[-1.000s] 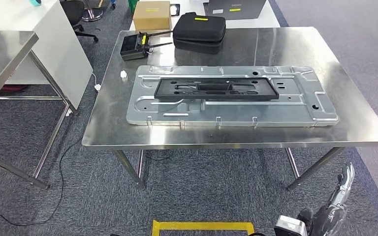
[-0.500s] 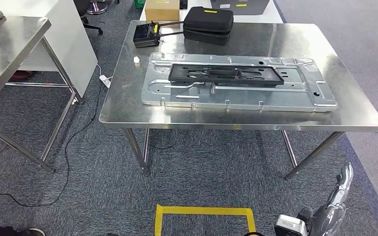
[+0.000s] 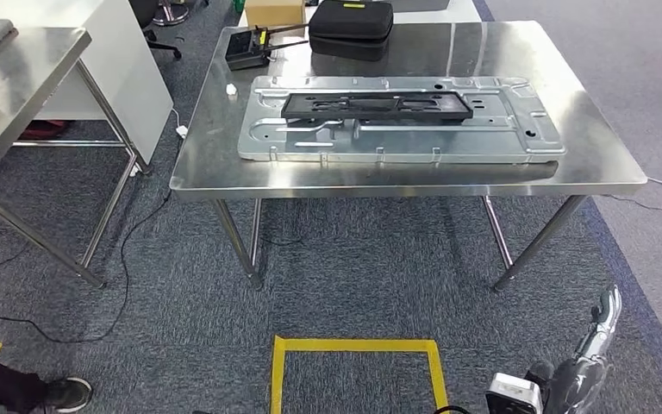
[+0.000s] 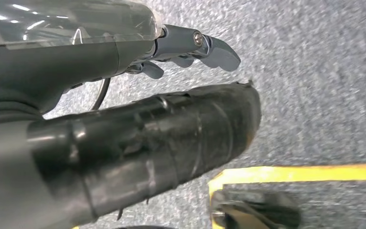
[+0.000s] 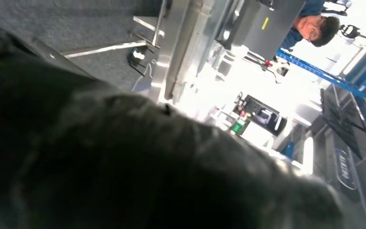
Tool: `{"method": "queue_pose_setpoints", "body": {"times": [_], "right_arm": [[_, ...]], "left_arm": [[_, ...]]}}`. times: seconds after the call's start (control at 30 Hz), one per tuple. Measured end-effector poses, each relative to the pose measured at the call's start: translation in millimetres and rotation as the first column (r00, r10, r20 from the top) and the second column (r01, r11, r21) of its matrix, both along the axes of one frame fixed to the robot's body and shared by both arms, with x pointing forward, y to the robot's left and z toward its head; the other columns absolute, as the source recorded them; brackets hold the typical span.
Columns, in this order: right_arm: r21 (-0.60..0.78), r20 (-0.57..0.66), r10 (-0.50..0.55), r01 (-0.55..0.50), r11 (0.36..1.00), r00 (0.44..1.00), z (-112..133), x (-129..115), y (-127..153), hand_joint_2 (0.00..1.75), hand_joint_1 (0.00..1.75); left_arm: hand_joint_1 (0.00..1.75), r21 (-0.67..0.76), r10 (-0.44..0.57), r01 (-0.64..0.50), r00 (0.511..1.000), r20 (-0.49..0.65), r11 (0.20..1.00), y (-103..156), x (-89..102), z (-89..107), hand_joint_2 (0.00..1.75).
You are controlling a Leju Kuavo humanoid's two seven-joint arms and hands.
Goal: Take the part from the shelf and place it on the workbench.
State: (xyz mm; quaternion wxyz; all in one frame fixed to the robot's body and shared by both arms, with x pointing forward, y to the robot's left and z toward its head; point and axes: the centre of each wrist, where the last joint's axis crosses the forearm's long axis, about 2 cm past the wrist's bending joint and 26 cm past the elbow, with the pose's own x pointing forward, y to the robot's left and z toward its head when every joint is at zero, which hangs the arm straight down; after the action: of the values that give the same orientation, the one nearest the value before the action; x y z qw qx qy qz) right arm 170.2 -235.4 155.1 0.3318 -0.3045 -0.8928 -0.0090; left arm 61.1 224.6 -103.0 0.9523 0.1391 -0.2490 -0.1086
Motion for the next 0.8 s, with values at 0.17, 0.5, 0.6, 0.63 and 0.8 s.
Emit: {"method": "queue_pose_setpoints", "body": {"times": [0.17, 0.5, 0.6, 0.63, 0.8], "right_arm": [[0.014, 0.001, 0.002, -0.002, 1.0, 1.0, 0, 0, 0, 0.0, 0.0], [0.024, 0.006, -0.019, 0.019, 1.0, 1.0, 0, -4, -7, 0.0, 0.0], [0.023, 0.003, -0.026, 0.026, 0.999, 1.0, -1, -5, -9, 0.0, 0.0], [0.023, 0.005, -0.028, 0.028, 0.999, 1.0, -1, -5, -10, 0.0, 0.0], [0.029, 0.021, -0.033, 0.032, 0.999, 0.999, 2, -6, -12, 0.0, 0.0]], "left_arm": [[0.0, 0.0, 0.0, 0.0, 1.0, 0.002, 1.0, 0, 1.2, 0.2, 0.0], [0.0, 0.0, 0.003, -0.003, 1.0, -0.002, 1.0, 0, 0.3, 0.1, 0.0], [0.0, 0.0, 0.004, -0.004, 1.0, -0.003, 1.0, 0, -0.1, 0.0, 0.0], [0.0, -0.001, 0.004, -0.004, 1.0, -0.002, 1.0, 0, 0.1, 0.0, 0.0], [0.0, -0.001, 0.003, -0.003, 1.0, -0.003, 1.0, -1, 0.1, 0.1, 0.0]]}}
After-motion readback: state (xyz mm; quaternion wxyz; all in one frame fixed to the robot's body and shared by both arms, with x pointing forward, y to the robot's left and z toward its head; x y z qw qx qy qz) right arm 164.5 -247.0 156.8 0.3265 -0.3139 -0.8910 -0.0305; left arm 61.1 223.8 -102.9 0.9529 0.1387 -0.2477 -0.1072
